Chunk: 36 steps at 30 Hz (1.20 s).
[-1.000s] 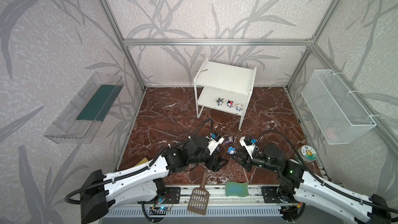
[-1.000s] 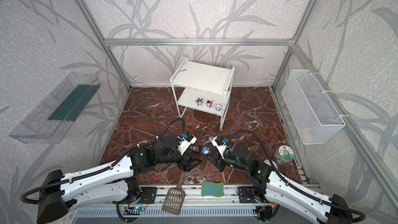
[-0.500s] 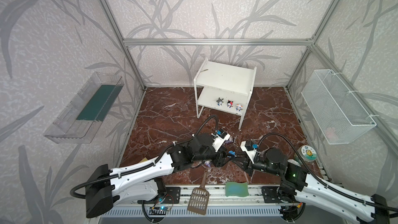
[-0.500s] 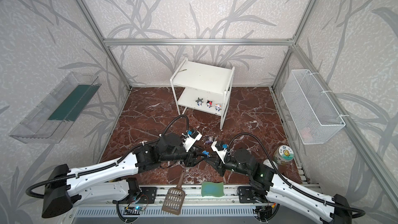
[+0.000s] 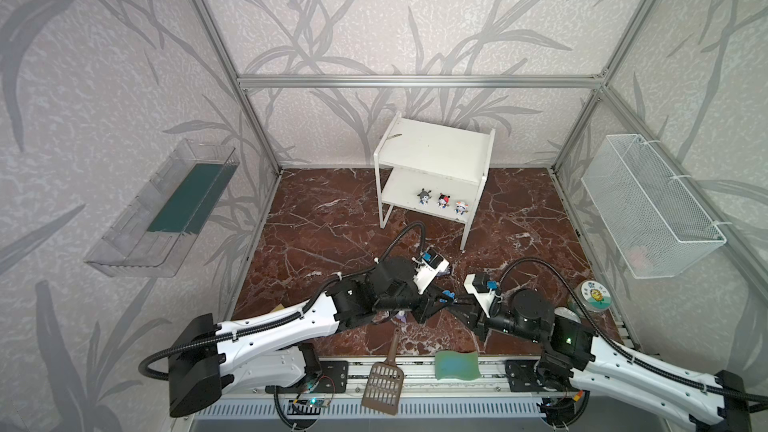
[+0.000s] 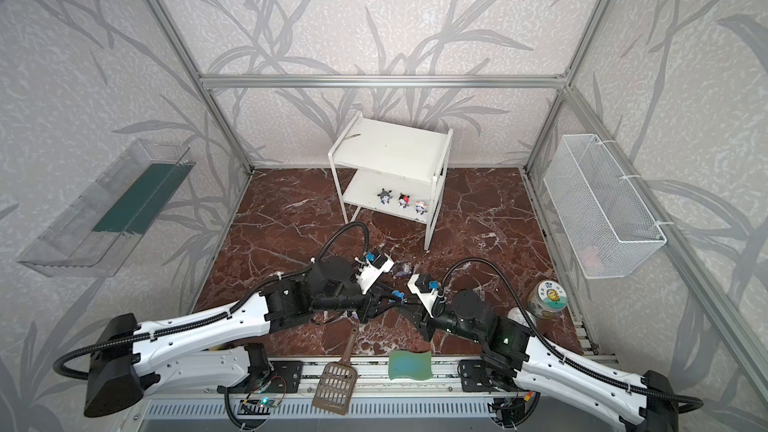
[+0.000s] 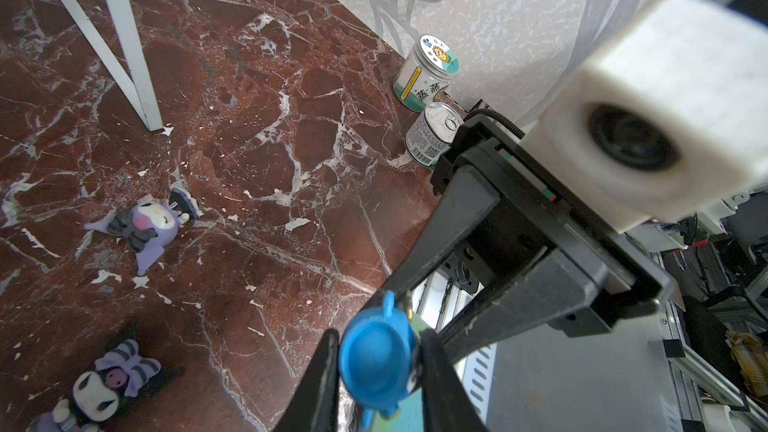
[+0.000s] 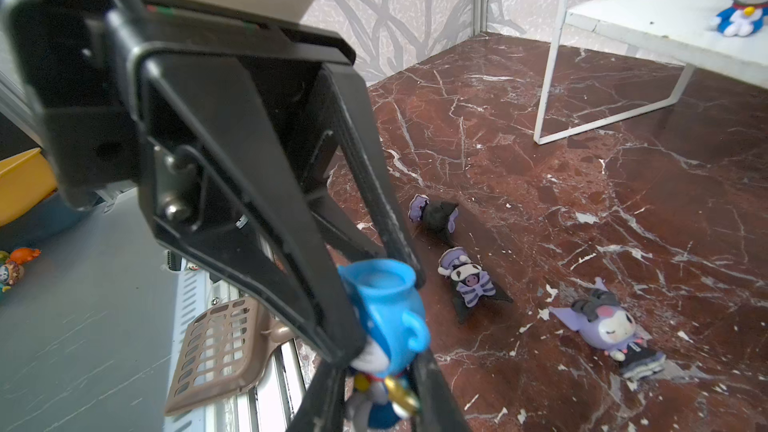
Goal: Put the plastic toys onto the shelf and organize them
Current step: 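Close the left gripper on the blue figure and open the right gripper, then carry the blue figure to the shelf with the left gripper while the right arm withdraws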
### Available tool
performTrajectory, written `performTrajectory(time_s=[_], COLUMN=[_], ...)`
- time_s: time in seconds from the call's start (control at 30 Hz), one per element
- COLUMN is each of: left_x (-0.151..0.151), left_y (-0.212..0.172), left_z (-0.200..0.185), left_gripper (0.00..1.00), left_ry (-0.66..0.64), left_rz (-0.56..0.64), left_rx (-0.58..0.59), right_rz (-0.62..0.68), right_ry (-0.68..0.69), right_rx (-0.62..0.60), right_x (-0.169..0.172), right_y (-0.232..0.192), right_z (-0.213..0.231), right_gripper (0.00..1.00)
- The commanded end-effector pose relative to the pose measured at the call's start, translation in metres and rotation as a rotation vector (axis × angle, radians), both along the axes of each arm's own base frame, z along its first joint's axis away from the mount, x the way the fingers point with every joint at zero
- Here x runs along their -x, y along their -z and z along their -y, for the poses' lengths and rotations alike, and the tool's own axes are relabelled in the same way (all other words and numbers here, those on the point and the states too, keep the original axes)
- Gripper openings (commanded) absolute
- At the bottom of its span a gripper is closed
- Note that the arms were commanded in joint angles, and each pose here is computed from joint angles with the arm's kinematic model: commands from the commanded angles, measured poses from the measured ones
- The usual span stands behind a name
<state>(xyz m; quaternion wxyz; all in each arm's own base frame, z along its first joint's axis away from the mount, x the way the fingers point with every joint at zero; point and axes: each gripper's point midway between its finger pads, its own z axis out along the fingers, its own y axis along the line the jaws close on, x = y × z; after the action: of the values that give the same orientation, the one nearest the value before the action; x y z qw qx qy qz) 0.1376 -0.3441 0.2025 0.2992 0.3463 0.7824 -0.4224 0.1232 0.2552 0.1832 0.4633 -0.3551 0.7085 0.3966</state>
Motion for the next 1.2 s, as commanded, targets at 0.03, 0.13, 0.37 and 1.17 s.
performTrajectory(time_s=[0.03, 0.13, 0.37, 1.17], left_x=[-0.005, -0.012, -0.037, -0.243], left_y=[-0.012, -0.011, -0.015, -0.059], left_z=[0.001, -0.009, -0.033, -0.097], left_gripper=[0.16, 0.16, 0.15, 0.14], left_ry=[-0.017, -0.053, -0.109, -0.285], left_rz=[0.038, 0.081, 0.243, 0.628], left_rx=[0.002, -0.048, -0.206, -0.488], right_rz=[0.029, 0.011, -0.016, 0.077], right_ry=[-0.019, -0.018, -0.022, 0.067], right_rx=[-0.039, -0.025, 0.012, 0.073], right_x=[0.002, 0.003, 0.009, 0.008], right_y=[-0.011, -0.006, 0.004, -0.009], right_z=[-0.007, -0.007, 0.004, 0.042], right_gripper=[0.25, 0.4, 0.68, 0.89])
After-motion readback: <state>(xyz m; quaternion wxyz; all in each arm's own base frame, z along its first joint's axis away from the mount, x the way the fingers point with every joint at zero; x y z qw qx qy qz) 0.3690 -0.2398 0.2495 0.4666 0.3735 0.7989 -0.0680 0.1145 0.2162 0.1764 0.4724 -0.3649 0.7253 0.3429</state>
